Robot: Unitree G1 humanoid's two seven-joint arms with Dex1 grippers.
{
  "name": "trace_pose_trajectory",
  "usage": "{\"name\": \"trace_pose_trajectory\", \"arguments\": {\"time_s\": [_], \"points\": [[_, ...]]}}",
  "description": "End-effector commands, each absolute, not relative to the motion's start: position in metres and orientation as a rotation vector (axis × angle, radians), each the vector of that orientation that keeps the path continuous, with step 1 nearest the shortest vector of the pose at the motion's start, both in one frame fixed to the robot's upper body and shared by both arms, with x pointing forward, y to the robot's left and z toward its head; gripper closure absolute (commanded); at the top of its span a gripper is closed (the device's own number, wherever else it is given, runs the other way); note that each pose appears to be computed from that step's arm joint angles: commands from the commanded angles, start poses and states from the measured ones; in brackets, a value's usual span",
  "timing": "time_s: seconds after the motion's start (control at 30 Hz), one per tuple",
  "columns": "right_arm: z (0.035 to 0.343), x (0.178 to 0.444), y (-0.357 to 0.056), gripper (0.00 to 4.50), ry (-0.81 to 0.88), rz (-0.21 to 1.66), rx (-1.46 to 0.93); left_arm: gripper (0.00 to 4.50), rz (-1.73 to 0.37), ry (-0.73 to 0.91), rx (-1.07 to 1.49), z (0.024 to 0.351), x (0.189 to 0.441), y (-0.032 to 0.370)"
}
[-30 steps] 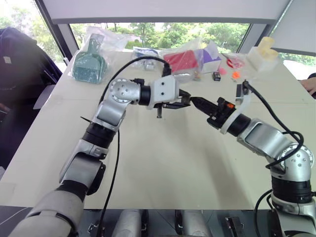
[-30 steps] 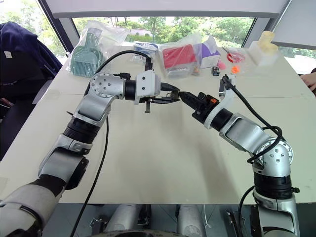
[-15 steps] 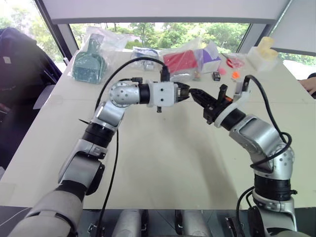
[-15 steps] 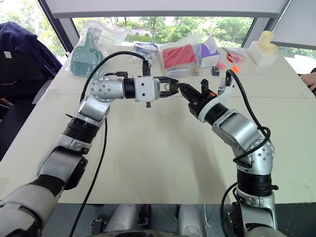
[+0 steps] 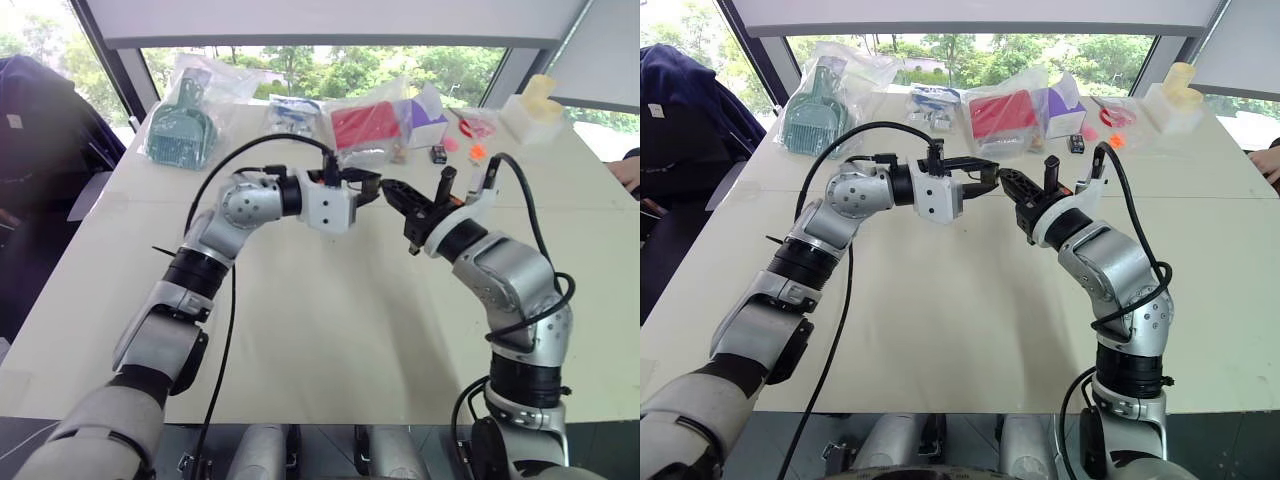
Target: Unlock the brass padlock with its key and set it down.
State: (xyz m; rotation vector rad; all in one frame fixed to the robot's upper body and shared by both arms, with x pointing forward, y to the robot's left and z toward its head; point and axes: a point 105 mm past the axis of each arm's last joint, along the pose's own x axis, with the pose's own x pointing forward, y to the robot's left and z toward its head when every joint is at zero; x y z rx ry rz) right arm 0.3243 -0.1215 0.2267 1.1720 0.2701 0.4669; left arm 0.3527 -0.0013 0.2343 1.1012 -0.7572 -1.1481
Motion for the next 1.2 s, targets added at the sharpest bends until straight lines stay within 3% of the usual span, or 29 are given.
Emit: {"name": "trace_pose_trajectory", "arguments": {"time_s": [0.03,0.1,0.27,0.67,1.2], "points": [[0.232,0.326,-0.143,3.92,0.143,0.454,0.901,3.81,-1.211,-0.786,0.989,0.258,0.344,-0.005],[0.239,0.321,-0.147,3.09,0.091,0.509,0.731,3.81,-1.243,-0.728,0.951,0.259,0.348,-0.003],[0.228,0.309,-0.150,0.47,0.110,0.597,0.371,3.81,-1.271,-0.691,0.930,0.260,0.349,0.000],[0.234,0.297,-0.134,0.47,0.111,0.754,0.437,3.81,-1.304,-0.711,0.952,0.250,0.339,-0.002],[0.229,0.301,-0.119,0.47,0.136,0.799,0.475,3.81,-1.318,-0.777,1.008,0.248,0.327,-0.008]]}}
